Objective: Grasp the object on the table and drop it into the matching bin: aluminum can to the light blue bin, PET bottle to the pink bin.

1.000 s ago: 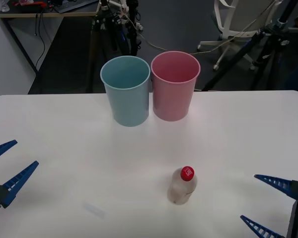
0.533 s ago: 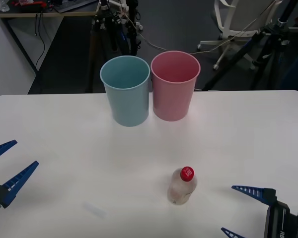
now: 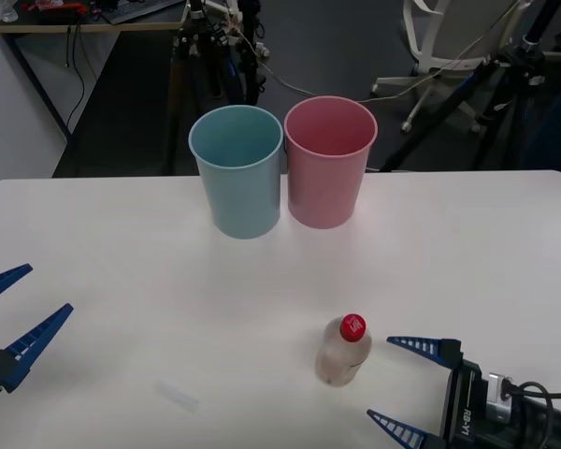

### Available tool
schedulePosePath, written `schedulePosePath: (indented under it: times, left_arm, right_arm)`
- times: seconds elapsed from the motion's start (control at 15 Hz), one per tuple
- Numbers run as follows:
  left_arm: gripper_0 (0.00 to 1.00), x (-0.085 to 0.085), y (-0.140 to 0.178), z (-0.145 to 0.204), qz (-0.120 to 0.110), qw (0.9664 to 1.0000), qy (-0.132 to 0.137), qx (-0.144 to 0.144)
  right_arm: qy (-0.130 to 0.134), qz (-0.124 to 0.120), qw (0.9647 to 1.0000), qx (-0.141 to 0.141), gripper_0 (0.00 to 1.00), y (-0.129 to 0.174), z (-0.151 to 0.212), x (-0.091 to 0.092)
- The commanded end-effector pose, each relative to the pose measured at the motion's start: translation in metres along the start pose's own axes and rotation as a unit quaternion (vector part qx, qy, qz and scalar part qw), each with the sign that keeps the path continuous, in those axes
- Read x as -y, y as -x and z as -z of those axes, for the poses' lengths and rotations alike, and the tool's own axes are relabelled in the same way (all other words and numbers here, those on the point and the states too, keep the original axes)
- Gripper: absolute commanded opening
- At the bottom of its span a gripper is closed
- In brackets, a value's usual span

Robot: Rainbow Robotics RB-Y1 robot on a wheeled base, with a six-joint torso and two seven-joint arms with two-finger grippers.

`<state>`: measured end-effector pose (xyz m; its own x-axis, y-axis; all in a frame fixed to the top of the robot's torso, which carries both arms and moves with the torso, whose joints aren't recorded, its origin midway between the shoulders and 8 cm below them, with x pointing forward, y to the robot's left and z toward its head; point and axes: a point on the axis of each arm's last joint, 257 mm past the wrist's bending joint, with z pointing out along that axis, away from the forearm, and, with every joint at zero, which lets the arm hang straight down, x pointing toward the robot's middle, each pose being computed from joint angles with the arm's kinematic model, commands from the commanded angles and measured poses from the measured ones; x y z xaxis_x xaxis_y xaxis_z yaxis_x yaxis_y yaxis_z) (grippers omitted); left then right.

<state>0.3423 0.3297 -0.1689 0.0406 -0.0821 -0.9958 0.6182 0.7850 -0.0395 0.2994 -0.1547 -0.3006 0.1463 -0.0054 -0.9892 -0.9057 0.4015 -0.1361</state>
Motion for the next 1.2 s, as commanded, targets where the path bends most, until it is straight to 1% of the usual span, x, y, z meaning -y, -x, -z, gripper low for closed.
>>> schedulePosePath:
  times: [0.07, 0.33, 0.53, 0.8, 1.0, 1.2]
  left_arm:
    - [1.0, 0.0, 0.0, 0.0, 0.0, 1.0, 0.0, 0.0]
    - [1.0, 0.0, 0.0, 0.0, 0.0, 1.0, 0.0, 0.0]
    - [1.0, 0.0, 0.0, 0.0, 0.0, 1.0, 0.0, 0.0]
    - [1.0, 0.0, 0.0, 0.0, 0.0, 1.0, 0.0, 0.0]
    - [1.0, 0.0, 0.0, 0.0, 0.0, 1.0, 0.0, 0.0]
    - [1.0, 0.0, 0.0, 0.0, 0.0, 1.0, 0.0, 0.0]
  right_arm:
    - [-0.006, 0.002, 1.0, 0.001, 1.0, -0.006, -0.025, 0.001]
    - [-0.016, 0.001, 0.9999, 0.002, 1.0, -0.01, -0.056, 0.004]
    - [-0.014, -0.002, 0.9999, 0.009, 1.0, -0.008, -0.072, 0.004]
    - [-0.01, -0.003, 0.9999, 0.013, 1.0, -0.004, -0.078, 0.006]
    - [-0.015, -0.004, 0.9998, 0.009, 1.0, -0.006, -0.079, 0.009]
    - [-0.013, 0.0, 0.9998, 0.016, 1.0, 0.0, -0.086, 0.013]
